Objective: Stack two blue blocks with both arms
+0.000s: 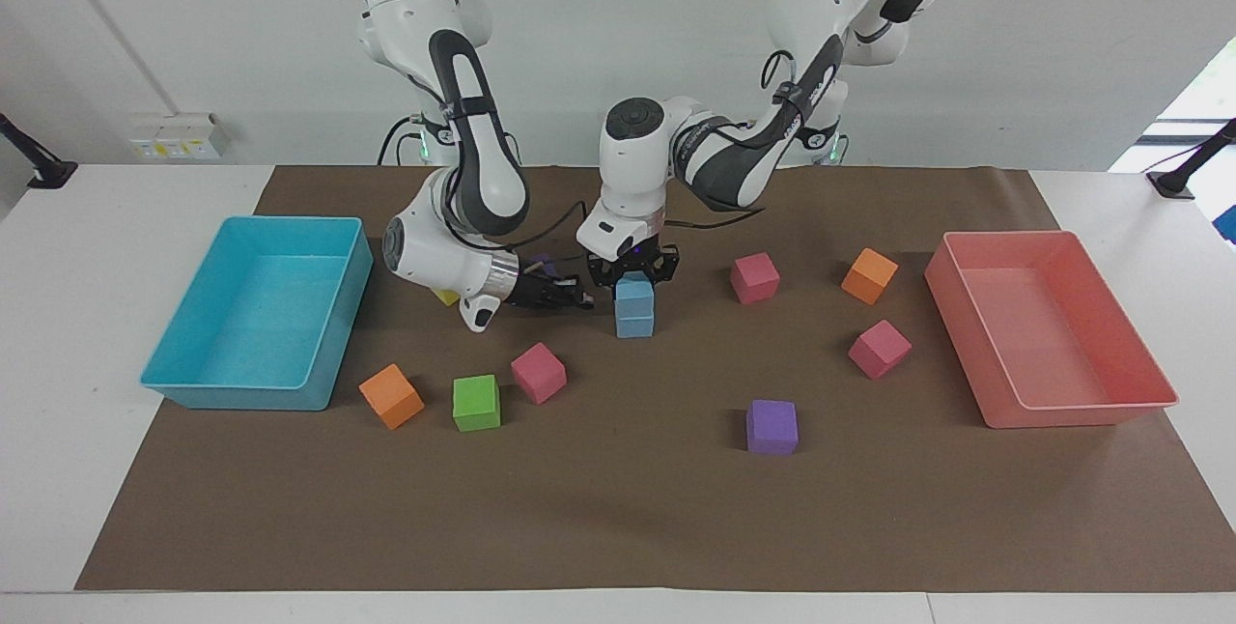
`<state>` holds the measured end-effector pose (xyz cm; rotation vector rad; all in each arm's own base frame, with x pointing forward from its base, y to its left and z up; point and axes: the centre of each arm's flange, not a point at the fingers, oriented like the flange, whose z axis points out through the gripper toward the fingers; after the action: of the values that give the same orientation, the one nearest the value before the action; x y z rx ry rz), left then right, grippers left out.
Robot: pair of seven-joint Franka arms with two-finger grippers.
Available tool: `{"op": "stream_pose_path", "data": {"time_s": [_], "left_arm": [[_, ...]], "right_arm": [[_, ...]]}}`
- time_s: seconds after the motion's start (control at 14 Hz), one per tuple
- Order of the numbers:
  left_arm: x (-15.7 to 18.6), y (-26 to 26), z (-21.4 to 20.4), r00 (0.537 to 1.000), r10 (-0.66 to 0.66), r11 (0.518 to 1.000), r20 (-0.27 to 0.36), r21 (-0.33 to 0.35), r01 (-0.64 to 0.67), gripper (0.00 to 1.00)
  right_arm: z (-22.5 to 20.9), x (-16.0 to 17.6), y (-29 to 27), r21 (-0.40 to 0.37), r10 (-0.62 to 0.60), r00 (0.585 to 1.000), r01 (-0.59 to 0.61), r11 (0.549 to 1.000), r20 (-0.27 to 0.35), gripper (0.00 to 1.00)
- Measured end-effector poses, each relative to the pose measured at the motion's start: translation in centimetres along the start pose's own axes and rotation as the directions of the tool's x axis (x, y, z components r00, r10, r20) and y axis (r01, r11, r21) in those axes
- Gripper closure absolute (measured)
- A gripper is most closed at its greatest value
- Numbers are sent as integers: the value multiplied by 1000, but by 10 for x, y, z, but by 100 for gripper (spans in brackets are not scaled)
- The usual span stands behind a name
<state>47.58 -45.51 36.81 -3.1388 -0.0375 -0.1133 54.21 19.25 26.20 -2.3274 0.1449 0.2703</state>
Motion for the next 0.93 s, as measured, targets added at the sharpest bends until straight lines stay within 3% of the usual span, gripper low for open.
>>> {"op": "stream_pose_path", "data": {"time_s": [0.93], "left_arm": [[7, -6, -3, 1000, -14, 1000, -6, 0, 14, 42]], "right_arm": [[0, 0, 0, 9, 6, 1000, -6, 1000, -3, 99]]}}
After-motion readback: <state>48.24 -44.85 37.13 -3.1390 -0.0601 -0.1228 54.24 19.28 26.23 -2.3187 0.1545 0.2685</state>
